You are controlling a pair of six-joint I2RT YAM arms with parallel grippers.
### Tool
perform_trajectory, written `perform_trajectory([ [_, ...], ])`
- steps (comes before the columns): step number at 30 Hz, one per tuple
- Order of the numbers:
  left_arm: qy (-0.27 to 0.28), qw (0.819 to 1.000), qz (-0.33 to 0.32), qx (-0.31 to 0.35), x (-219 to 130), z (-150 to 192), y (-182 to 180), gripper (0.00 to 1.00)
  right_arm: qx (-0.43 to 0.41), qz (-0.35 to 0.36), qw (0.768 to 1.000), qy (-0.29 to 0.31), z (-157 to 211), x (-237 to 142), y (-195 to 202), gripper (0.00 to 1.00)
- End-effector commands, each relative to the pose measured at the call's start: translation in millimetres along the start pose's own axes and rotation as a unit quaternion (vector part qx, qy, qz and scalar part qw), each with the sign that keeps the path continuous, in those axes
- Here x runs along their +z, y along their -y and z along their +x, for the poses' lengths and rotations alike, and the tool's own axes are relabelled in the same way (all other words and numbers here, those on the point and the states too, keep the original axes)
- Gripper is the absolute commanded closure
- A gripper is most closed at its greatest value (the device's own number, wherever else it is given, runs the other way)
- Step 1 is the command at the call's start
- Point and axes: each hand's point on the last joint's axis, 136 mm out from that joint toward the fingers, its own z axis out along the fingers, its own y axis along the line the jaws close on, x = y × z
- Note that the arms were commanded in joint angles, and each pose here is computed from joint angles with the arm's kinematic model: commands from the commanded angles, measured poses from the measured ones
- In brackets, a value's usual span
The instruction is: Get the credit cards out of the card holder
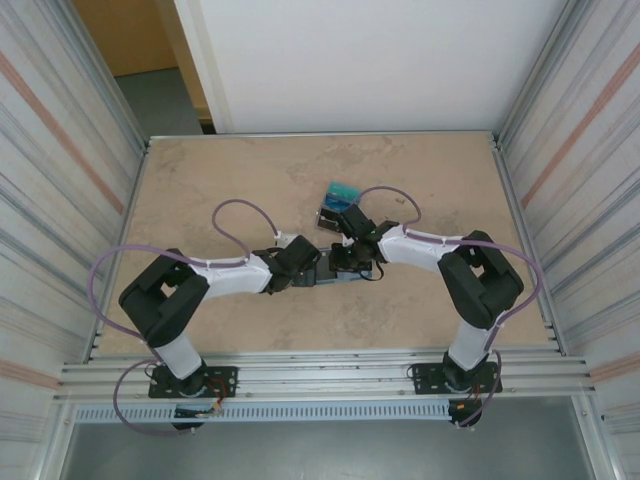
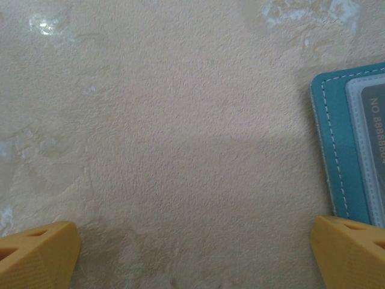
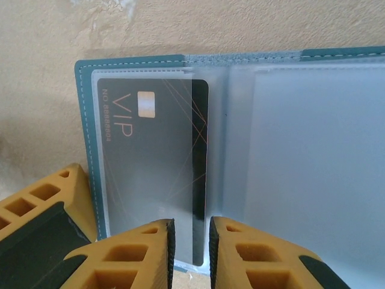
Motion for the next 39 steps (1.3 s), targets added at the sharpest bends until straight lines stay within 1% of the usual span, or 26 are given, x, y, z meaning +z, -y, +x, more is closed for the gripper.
perform_trajectory([
  [1, 0.001, 1.000, -0.007, -0.002, 0.4, -1.6, 1.4, 0.01, -0.010, -0.011, 1.000, -0.005, -1.6, 2.6, -9.8, 0.75],
  [17, -0.001, 1.000, -0.010, 0.000, -0.5, -0.3, -0.4, 0.01, -0.003, -0.008, 0.999, -0.033, 8.1, 21.5, -5.6, 0.73],
  [22, -0.004, 1.000, -0.017, 0.000, -0.5, 1.4, -3.4, 0.01, 0.011, -0.056, 0.998, -0.036, 8.2, 15.4, -17.6, 0.74],
  [28, -0.014, 0.999, -0.041, -0.008, -2.2, 5.9, -13.9, 0.01, 0.027, -0.145, 0.989, -0.014, -0.7, -4.3, -35.3, 0.75],
  [31, -0.019, 0.999, -0.048, -0.013, -1.7, 8.6, -17.7, 0.01, 0.033, -0.175, 0.984, -0.008, -2.1, -11.4, -39.4, 0.75],
  [36, -0.026, 0.998, -0.057, -0.018, -1.6, 10.8, -22.6, 0.01, 0.043, -0.213, 0.976, 0.000, -5.0, -15.4, -42.1, 0.77],
  [39, -0.026, 0.998, -0.059, -0.020, -2.0, 10.2, -23.4, 0.01, 0.045, -0.216, 0.975, -0.001, -3.8, -12.0, -40.5, 0.77],
])
